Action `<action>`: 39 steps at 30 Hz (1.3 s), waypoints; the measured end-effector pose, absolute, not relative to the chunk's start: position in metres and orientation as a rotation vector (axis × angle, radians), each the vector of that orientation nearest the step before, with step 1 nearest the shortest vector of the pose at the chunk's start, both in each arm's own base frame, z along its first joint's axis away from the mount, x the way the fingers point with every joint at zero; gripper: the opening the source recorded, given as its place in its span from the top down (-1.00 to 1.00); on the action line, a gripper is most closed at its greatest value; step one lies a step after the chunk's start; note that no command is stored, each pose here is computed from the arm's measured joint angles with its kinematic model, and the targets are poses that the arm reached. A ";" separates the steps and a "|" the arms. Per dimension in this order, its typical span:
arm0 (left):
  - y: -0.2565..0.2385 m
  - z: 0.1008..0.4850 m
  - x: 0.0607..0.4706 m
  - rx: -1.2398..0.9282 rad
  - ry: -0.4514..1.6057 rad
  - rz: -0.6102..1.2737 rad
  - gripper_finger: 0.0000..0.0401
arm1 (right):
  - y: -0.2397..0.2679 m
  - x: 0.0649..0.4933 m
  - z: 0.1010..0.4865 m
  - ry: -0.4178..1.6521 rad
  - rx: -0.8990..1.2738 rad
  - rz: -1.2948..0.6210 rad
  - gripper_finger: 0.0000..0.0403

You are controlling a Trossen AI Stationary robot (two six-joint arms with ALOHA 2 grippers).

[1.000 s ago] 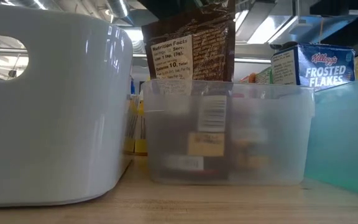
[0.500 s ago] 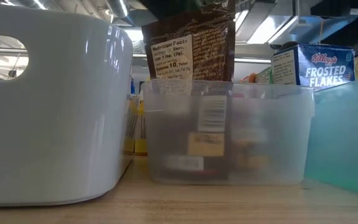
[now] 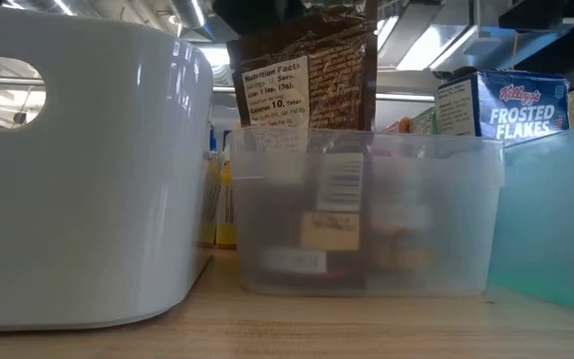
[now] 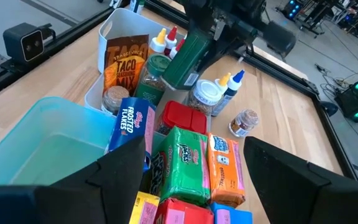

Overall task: Pick & Place Kitchen Items
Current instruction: Put the black seasoning can into the white bin

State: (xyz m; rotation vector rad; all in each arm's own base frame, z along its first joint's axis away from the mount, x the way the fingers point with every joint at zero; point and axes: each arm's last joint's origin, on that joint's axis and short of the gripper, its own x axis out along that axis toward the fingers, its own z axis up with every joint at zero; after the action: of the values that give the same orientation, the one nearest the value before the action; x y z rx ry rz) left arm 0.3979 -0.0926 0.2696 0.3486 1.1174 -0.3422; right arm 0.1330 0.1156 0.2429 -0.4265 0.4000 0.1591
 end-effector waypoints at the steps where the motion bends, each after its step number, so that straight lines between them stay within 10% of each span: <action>1: -0.092 0.268 0.399 0.348 1.125 -0.343 0.43 | 0.116 0.133 0.243 0.400 -0.425 0.159 -0.37; 39: -0.092 0.249 0.409 0.552 1.132 -0.575 0.39 | 0.116 0.133 0.242 0.412 -0.414 0.170 -0.36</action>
State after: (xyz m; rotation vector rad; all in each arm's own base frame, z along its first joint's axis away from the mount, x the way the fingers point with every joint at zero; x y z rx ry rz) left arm 0.4086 -0.0918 0.2488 0.5520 1.1323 -0.5746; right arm 0.1326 0.1156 0.2419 -0.4141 0.4119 0.1702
